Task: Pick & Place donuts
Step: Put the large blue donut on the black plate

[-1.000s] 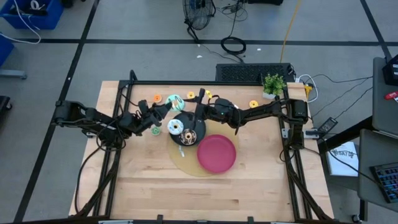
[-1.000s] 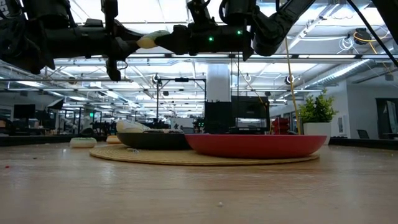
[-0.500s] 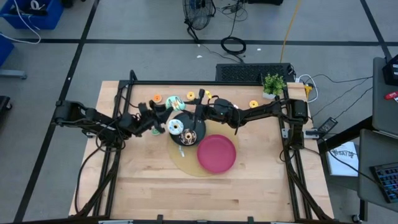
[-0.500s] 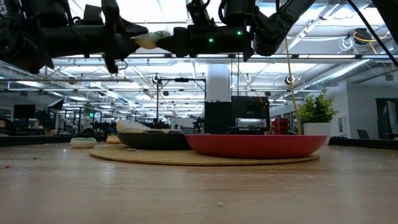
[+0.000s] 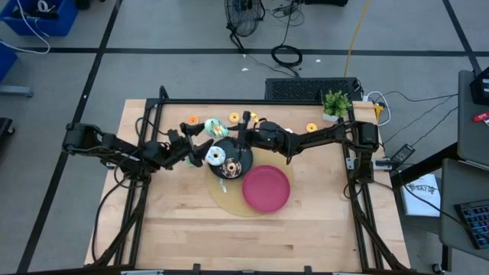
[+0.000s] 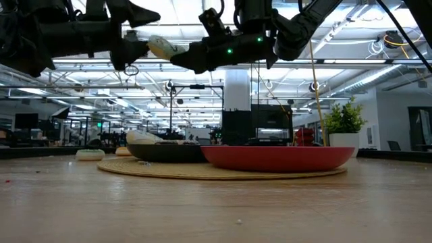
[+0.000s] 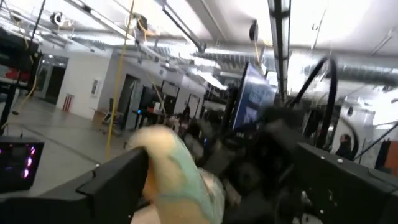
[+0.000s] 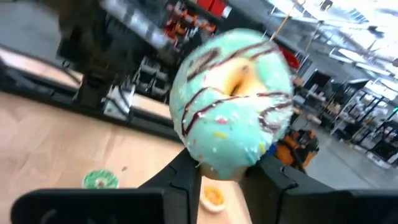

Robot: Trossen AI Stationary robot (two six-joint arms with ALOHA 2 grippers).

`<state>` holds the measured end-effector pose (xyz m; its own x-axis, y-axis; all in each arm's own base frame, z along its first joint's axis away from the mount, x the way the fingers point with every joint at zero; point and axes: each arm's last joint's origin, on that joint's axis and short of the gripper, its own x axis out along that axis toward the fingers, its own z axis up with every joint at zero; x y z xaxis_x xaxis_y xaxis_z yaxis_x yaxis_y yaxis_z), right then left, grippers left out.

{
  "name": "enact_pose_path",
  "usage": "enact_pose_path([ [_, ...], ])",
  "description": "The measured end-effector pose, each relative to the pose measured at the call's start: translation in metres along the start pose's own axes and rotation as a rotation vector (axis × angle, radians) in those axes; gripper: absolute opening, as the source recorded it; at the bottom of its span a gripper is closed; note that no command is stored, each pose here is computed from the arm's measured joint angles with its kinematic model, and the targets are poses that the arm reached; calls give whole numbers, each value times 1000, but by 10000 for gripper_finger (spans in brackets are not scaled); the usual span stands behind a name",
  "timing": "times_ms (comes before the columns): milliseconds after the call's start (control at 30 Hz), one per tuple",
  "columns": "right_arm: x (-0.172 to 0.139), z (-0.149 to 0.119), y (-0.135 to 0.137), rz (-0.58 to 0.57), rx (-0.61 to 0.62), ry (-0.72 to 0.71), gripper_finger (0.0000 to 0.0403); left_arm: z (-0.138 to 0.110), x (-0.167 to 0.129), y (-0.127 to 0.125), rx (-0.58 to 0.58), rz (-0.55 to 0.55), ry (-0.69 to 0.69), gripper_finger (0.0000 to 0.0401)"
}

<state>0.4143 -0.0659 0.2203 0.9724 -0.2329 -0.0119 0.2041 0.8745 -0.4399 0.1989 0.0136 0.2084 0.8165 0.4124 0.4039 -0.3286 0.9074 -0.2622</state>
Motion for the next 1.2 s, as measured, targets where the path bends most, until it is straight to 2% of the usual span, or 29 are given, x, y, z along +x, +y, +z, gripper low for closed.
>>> enact_pose_path([
  [333, -2, -8, 14, 79, 35, 113, 64, 24, -3, -1, 27, 1, -97, 374],
  [533, -9, -22, 30, 174, 36, 316, 47, 23, -4, -1, 40, 0, -53, 368],
  [700, -15, -34, 35, 169, 31, 471, 34, 22, -4, -1, 46, 1, -39, 373],
  [867, -17, -41, 31, 126, 63, 543, 24, 21, -4, -1, 50, 1, -31, 367],
  [1033, -19, -52, 22, 82, 156, 604, 24, 18, -3, 0, 60, 2, -7, 360],
  [1200, -27, -66, 21, 86, 211, 626, 23, 18, -3, 0, 57, 2, -2, 366],
])
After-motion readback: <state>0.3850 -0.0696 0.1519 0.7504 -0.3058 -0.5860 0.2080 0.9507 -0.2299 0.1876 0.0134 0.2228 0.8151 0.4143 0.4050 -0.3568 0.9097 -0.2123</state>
